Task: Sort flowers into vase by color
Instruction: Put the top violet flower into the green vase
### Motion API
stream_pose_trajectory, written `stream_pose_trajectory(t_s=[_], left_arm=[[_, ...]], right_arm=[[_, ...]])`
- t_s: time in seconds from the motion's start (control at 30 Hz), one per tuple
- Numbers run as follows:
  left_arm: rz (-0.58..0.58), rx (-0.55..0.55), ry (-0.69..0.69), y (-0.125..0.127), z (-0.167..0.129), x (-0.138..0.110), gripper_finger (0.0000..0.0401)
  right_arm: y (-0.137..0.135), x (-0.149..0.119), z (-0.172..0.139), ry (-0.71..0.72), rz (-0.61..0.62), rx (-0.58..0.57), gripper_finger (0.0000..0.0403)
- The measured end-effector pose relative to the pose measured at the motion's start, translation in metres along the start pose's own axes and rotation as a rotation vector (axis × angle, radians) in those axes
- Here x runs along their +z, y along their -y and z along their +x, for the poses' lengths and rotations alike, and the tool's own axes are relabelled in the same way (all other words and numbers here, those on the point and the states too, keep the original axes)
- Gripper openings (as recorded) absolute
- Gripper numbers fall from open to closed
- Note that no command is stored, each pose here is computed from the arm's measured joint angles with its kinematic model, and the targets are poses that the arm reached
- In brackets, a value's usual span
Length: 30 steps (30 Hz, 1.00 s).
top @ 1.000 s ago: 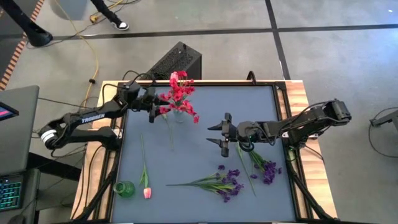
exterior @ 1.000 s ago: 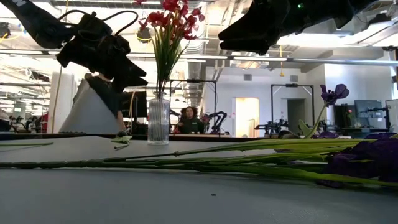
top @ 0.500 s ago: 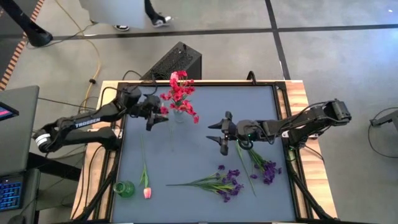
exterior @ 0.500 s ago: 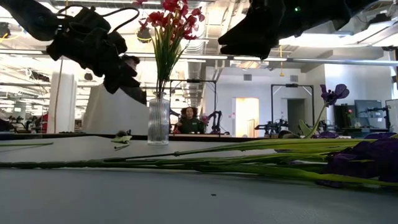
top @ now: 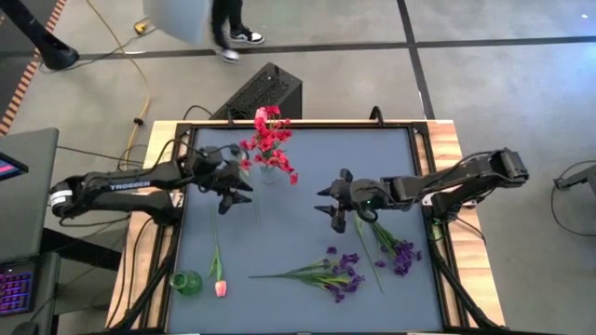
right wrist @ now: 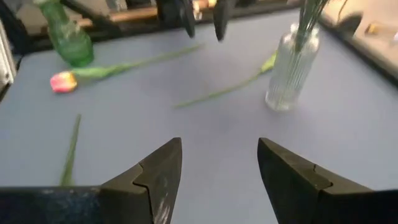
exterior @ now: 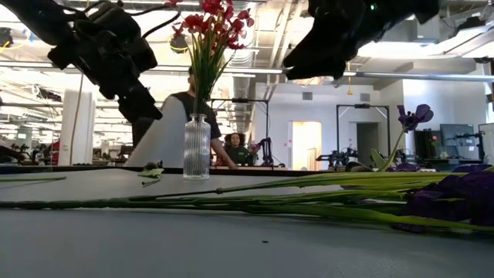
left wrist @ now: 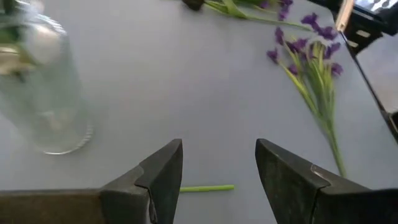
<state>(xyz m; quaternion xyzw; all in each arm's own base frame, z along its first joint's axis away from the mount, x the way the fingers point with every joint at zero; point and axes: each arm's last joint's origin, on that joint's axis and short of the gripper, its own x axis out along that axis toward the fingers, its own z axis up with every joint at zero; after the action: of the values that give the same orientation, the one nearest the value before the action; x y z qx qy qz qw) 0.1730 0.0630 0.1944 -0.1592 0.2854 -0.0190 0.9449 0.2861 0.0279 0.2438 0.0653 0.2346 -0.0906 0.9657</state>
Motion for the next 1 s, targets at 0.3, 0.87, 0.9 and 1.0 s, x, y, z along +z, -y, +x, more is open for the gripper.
stream_pose_trajectory(t_s=[0.3,0.87,0.9,1.0], left_arm=[[0.062,-0.003,-0.07,0.035,0.014,-0.008,0.019],[0.213,-0.026,0.023,0.103,0.022,-0.018,0.019],[0.221,-0.028,0.027,0.106,0.022,-0.018,0.019],[0.251,-0.059,0.032,0.114,0.021,-0.021,0.019]], right_arm=[[-0.012,-0.003,-0.019,-0.339,-0.104,0.013,0.0234],[-0.024,-0.029,-0.042,-0.725,0.426,-0.079,0.0234],[-0.026,-0.031,-0.044,-0.736,0.444,-0.09,0.0234],[-0.032,-0.034,-0.047,-0.75,0.49,-0.104,0.0234]])
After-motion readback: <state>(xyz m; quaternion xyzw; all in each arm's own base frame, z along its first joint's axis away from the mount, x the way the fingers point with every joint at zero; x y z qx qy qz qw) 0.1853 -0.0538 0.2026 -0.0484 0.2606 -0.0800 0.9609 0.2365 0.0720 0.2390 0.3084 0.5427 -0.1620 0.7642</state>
